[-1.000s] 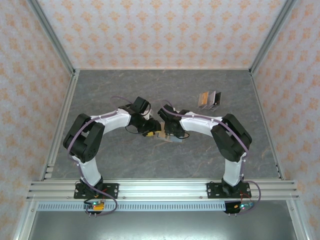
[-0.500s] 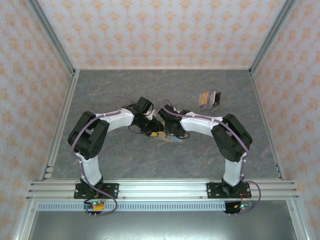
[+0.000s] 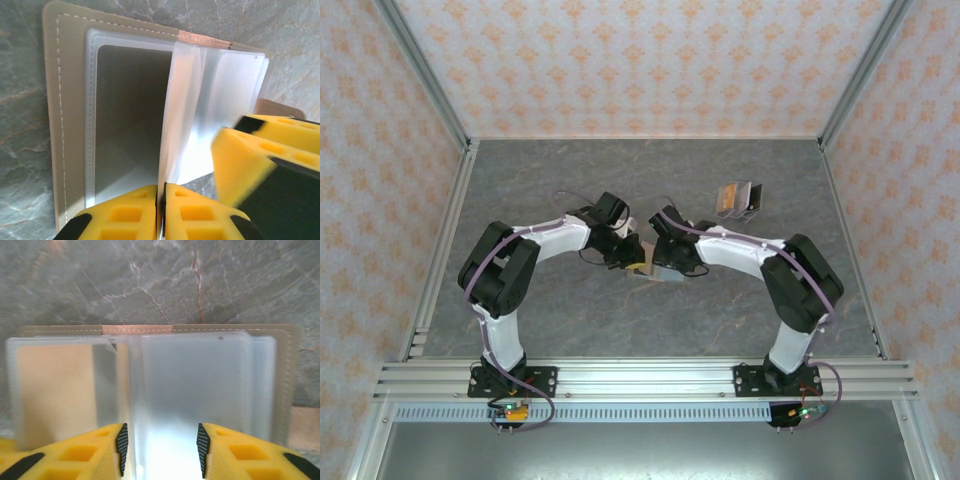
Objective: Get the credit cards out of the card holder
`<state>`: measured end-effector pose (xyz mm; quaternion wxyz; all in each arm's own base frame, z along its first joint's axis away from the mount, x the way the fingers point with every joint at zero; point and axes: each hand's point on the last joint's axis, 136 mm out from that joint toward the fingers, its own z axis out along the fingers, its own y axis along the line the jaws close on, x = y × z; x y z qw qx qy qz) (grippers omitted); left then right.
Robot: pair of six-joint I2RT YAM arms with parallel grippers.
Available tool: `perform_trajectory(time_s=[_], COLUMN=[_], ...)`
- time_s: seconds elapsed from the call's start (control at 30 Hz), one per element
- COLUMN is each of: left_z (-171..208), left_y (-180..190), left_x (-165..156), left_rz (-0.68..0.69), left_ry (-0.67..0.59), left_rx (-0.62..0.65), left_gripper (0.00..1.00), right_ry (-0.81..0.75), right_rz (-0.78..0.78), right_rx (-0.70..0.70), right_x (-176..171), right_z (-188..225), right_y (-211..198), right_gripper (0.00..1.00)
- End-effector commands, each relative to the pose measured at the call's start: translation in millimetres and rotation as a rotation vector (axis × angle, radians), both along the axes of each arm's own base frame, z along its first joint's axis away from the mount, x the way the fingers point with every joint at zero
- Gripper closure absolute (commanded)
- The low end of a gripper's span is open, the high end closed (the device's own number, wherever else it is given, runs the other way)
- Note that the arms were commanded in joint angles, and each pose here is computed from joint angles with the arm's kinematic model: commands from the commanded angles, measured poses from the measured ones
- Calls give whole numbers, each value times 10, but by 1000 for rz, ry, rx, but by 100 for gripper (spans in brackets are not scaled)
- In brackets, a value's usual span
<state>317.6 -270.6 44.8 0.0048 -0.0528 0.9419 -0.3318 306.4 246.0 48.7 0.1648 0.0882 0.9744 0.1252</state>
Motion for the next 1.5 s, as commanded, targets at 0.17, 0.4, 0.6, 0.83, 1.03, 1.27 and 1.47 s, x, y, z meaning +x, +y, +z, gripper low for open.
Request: perform_trajectory(time_s=[0.17,0.4,0.6,0.83,1.03,1.27,1.47], left_z=[91,307,384,560,625,440,314], left_y=[659,653,252,-1,214,593,772], left_x=[-54,4,123,211,200,218,268], left_rz=[89,134,85,116,173,296,358], left_ry=[-64,-113,-107,-122,-138,-138,-114], left_rx=[323,316,149,-12,45,121,137], left_gripper=[91,81,57,40,34,42,54], right_ry=[-154,-178,-185,-194,-182,-99,-56], right_rz=[-28,-9,8,37,53,163,192], right_rx=[90,97,109,162,215,179,133], right_x=[126,94,115,79,104,80,144], right_z=[529,620,679,757,776,673,472], right_y=[-126,-269,-330,-261,-127,207,500], right_gripper=[39,33,33,34,36,56,70])
